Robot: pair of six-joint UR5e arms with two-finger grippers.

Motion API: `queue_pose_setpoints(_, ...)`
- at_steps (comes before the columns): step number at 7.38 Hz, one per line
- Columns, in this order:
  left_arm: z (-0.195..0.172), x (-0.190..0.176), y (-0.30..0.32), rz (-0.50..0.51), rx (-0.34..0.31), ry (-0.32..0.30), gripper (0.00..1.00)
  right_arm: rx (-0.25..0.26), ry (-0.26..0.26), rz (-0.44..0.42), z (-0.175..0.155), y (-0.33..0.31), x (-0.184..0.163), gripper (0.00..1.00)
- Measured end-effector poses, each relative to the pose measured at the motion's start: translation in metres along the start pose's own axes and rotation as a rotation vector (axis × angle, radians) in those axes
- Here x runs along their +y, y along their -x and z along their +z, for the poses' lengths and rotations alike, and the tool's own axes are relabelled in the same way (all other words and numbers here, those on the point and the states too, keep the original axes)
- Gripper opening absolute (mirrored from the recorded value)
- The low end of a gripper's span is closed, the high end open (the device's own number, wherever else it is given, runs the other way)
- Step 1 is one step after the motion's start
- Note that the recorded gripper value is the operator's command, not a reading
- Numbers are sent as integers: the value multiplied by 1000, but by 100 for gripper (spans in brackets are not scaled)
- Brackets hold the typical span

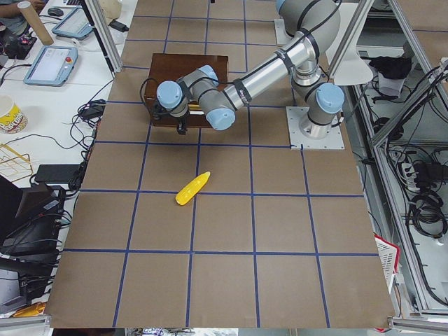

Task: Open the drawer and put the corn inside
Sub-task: 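Close the left gripper on the white drawer handle, then pull the drawer open with the left gripper, away from the cabinet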

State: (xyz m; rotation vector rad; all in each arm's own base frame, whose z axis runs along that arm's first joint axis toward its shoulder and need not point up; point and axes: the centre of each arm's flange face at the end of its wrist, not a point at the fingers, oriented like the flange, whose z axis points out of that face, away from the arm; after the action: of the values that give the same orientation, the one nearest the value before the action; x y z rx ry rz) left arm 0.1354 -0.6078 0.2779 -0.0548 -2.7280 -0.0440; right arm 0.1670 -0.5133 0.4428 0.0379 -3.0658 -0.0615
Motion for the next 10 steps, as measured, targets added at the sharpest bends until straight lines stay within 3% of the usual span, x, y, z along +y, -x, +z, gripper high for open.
queue_pose_setpoints(10,11,-4,10,2,-9,18,100,0,1,0,0,0,0,100)
